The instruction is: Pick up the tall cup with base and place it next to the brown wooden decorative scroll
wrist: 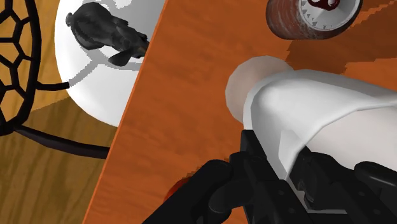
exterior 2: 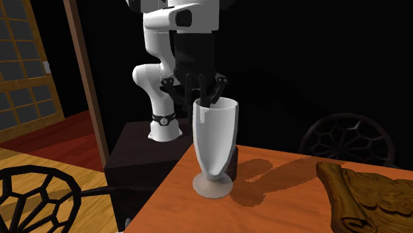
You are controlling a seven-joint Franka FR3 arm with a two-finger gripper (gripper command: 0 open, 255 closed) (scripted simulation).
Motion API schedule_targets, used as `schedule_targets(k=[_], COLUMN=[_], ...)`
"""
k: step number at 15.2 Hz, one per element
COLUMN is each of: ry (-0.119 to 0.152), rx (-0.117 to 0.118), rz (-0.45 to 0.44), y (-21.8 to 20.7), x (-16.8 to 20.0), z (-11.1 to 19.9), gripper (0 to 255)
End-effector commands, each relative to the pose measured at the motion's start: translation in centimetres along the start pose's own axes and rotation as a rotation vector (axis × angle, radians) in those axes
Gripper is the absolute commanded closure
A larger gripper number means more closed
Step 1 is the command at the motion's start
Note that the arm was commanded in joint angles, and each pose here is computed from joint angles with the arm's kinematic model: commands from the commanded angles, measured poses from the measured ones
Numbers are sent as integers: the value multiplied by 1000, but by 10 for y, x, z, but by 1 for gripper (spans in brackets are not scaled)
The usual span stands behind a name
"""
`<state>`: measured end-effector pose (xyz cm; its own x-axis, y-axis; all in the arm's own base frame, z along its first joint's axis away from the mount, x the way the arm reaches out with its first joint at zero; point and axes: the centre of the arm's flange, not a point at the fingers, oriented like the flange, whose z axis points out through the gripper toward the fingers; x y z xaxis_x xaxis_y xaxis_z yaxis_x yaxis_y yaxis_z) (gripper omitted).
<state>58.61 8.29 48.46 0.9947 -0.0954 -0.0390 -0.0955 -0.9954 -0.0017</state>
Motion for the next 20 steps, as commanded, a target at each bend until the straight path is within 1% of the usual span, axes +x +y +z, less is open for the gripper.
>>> schedule_targets(k=[1, 20], ry=[0, 0], rx=[0, 0], rz=[0, 0], y=[-1, -1], x=[-1, -5], z=[-11, -112], gripper=[255, 255])
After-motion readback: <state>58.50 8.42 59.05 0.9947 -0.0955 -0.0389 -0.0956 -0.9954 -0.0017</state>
